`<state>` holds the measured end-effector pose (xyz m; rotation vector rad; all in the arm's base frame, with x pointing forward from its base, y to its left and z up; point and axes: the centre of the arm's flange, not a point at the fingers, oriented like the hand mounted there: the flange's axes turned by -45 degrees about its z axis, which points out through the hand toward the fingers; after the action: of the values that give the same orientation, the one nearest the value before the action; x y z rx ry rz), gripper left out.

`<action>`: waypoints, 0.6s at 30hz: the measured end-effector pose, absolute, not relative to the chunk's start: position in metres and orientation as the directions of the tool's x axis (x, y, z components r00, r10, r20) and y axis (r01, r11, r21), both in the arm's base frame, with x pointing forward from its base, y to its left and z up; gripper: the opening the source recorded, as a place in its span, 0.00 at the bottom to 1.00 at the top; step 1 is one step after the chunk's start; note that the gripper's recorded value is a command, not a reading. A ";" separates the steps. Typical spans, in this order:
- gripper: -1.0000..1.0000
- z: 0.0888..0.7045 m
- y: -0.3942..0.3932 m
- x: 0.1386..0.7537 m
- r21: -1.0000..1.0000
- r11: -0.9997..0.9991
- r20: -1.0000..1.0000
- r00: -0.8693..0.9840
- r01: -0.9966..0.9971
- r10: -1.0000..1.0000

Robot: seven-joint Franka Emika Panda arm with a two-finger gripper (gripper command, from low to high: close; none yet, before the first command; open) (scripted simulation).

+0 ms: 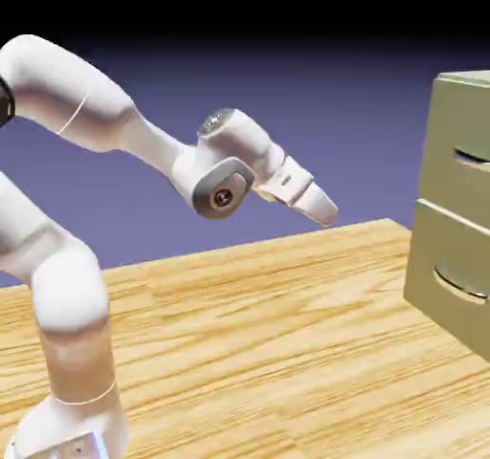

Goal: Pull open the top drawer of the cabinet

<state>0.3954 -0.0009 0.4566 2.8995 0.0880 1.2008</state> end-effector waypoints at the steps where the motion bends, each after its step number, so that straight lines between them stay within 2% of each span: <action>1: 0.50 0.455 -0.006 0.400 0.017 -0.998 0.700 0.713 0.058 0.053; 18: 0.50 0.396 -0.080 0.472 -0.049 -0.985 0.616 0.781 0.167 0.102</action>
<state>0.4724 -0.0795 0.3964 3.0592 0.2314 1.0479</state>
